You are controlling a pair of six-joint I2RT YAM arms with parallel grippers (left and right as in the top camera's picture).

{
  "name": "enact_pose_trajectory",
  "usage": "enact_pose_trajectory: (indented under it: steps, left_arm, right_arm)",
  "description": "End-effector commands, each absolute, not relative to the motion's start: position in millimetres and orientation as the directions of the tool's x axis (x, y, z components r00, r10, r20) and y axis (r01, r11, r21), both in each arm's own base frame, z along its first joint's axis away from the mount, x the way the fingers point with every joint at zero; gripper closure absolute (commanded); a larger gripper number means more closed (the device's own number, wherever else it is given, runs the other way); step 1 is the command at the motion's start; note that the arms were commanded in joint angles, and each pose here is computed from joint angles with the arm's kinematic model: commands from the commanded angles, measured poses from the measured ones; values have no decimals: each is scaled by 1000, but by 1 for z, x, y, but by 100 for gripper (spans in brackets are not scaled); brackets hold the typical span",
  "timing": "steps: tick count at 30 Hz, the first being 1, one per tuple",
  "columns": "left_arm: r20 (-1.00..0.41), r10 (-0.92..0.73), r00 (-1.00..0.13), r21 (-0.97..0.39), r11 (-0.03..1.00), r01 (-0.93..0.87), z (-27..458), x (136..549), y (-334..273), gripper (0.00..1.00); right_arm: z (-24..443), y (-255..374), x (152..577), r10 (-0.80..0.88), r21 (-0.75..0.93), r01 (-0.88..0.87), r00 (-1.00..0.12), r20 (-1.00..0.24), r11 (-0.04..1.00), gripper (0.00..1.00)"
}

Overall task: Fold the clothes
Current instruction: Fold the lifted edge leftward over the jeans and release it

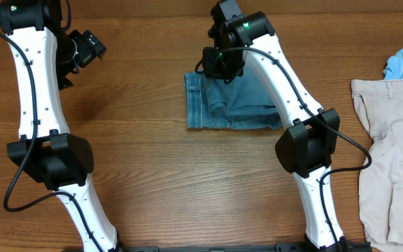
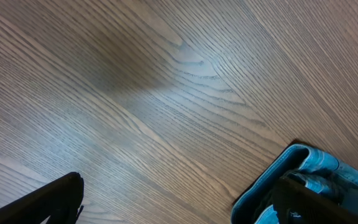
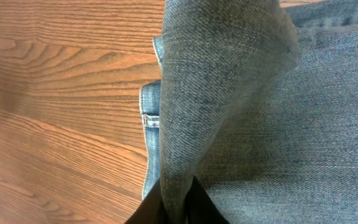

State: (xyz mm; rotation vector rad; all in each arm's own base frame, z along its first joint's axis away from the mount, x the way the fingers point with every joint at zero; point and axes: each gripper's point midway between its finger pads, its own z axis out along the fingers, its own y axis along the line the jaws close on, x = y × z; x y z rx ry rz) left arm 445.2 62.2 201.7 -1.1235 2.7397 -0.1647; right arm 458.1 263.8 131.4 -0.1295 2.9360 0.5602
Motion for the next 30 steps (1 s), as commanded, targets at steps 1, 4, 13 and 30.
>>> enact_pose_trajectory:
  steps: [1, 4, 13, 30]
  left_arm:
    - [-137, -689, -712, -179, 724, -666, 208, 446, 61, 0]
    - [-137, -689, -712, -179, 724, -666, 208, 446, 61, 0]
    - [-137, -689, -712, -179, 724, -666, 208, 446, 61, 0]
    - [-137, -689, -712, -179, 724, -666, 208, 446, 61, 0]
  right_arm:
    - [138, 276, 453, -72, 387, -132, -983, -167, 913, 82]
    - [140, 289, 446, -77, 410, -136, -985, -157, 902, 80]
    - [199, 226, 461, -48, 538, -143, -981, -187, 831, 37]
    - [177, 65, 460, 118, 505, 80, -992, -44, 859, 96]
